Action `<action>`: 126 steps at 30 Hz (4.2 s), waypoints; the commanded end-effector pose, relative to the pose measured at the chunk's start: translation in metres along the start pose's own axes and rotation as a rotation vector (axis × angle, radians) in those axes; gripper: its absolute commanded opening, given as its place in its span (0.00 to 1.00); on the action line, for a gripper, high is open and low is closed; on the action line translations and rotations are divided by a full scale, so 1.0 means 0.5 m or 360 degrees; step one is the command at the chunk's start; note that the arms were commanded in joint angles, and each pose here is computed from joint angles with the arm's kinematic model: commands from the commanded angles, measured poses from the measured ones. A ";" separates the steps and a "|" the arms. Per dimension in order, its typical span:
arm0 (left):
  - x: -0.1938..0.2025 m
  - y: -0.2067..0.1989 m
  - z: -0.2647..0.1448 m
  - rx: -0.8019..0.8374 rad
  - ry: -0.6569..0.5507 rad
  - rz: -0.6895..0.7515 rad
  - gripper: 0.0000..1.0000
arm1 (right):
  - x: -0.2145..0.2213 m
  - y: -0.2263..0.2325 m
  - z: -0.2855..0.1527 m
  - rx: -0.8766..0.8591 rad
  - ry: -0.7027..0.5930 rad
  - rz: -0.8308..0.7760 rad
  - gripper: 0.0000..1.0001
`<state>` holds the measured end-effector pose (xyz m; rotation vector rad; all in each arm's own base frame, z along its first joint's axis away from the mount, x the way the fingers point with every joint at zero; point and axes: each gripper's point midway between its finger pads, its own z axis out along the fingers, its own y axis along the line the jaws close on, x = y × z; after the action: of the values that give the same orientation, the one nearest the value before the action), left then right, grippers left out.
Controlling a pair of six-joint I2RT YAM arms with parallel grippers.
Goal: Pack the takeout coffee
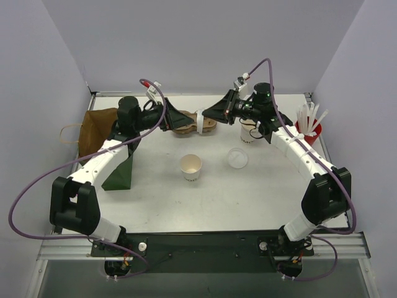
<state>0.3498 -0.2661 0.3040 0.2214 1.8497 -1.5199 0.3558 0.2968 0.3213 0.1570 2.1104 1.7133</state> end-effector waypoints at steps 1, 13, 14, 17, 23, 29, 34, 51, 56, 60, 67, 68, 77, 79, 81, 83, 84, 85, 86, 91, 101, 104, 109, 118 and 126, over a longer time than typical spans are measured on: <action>-0.039 -0.041 -0.004 0.0096 -0.0027 0.0105 0.98 | 0.012 0.078 -0.032 -0.0200 0.0016 -0.0121 0.00; -0.045 -0.068 0.002 0.0208 0.0025 0.0059 0.97 | 0.011 0.109 -0.027 -0.0366 0.0059 -0.0093 0.00; -0.048 -0.072 0.002 0.0227 0.0017 0.0069 0.97 | 0.010 0.108 -0.028 -0.0367 0.0059 -0.0093 0.00; -0.052 -0.081 0.004 0.0258 0.0011 0.0061 0.97 | 0.012 0.110 -0.026 -0.0373 0.0070 -0.0093 0.00; -0.060 -0.090 0.006 0.0290 0.0002 0.0067 0.97 | 0.012 0.104 -0.023 -0.0363 0.0076 -0.0083 0.00; -0.057 -0.097 0.008 0.0299 0.0011 0.0062 0.97 | 0.013 0.102 -0.021 -0.0359 0.0077 -0.0077 0.00; -0.049 -0.088 0.017 0.0280 0.0024 0.0050 0.98 | 0.012 0.101 -0.022 -0.0350 0.0072 -0.0076 0.00; -0.049 -0.087 0.027 0.0280 0.0028 0.0038 0.97 | 0.019 0.090 -0.013 -0.0327 0.0093 -0.0071 0.00; -0.049 -0.090 0.030 0.0282 0.0032 0.0045 0.96 | 0.021 0.090 -0.012 -0.0320 0.0099 -0.0079 0.00; -0.048 -0.089 0.032 0.0280 0.0033 0.0039 0.95 | 0.023 0.089 -0.009 -0.0312 0.0103 -0.0081 0.00; -0.049 -0.090 0.034 0.0279 0.0025 0.0039 0.87 | 0.026 0.083 -0.005 -0.0297 0.0110 -0.0080 0.00; -0.048 -0.091 0.034 0.0282 0.0029 0.0037 0.85 | 0.026 0.084 -0.006 -0.0296 0.0110 -0.0085 0.00; -0.043 -0.092 0.032 0.0271 0.0034 0.0034 0.74 | 0.030 0.069 -0.009 -0.0190 0.0097 -0.0133 0.00; -0.040 -0.096 0.032 0.0275 0.0039 0.0041 0.74 | 0.028 0.069 -0.012 -0.0167 0.0072 -0.0181 0.06; -0.041 -0.094 0.032 0.0267 0.0039 0.0043 0.73 | 0.030 0.065 -0.016 -0.0132 0.0063 -0.0185 0.15; -0.038 -0.092 0.031 0.0255 0.0050 0.0045 0.73 | 0.029 0.063 -0.020 -0.0108 0.0049 -0.0209 0.23; -0.037 -0.092 0.031 0.0251 0.0052 0.0049 0.72 | 0.029 0.065 -0.023 -0.0106 0.0044 -0.0214 0.25; -0.036 -0.091 0.031 0.0244 0.0053 0.0058 0.72 | 0.029 0.065 -0.024 -0.0103 0.0040 -0.0222 0.28; -0.033 -0.088 0.030 0.0229 0.0062 0.0048 0.72 | 0.026 0.066 -0.028 -0.0096 0.0024 -0.0223 0.30; -0.025 -0.078 0.024 0.0158 0.0091 0.0099 0.71 | 0.016 0.045 -0.048 0.0035 -0.0049 -0.0274 0.31; 0.022 -0.032 -0.013 -0.0246 0.0239 0.0249 0.71 | -0.020 -0.086 -0.146 0.0725 -0.0317 -0.0431 0.31; 0.070 -0.003 -0.037 -0.0505 0.0390 0.0308 0.72 | -0.024 -0.106 -0.165 0.0822 -0.0359 -0.0474 0.31; 0.108 0.039 -0.064 -0.0891 0.0511 0.0518 0.72 | -0.013 -0.133 -0.168 0.0867 -0.0338 -0.0465 0.31; 0.184 0.088 -0.095 -0.1241 0.0708 0.0652 0.72 | 0.008 -0.172 -0.165 0.0920 -0.0277 -0.0461 0.31; 0.223 0.121 -0.071 -0.1334 0.0850 0.0724 0.71 | 0.018 -0.199 -0.153 0.0947 -0.0235 -0.0445 0.31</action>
<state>0.2789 -0.2524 0.1965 0.5989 2.4500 -0.4325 0.3345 0.2063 0.2389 0.1683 2.3387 0.8773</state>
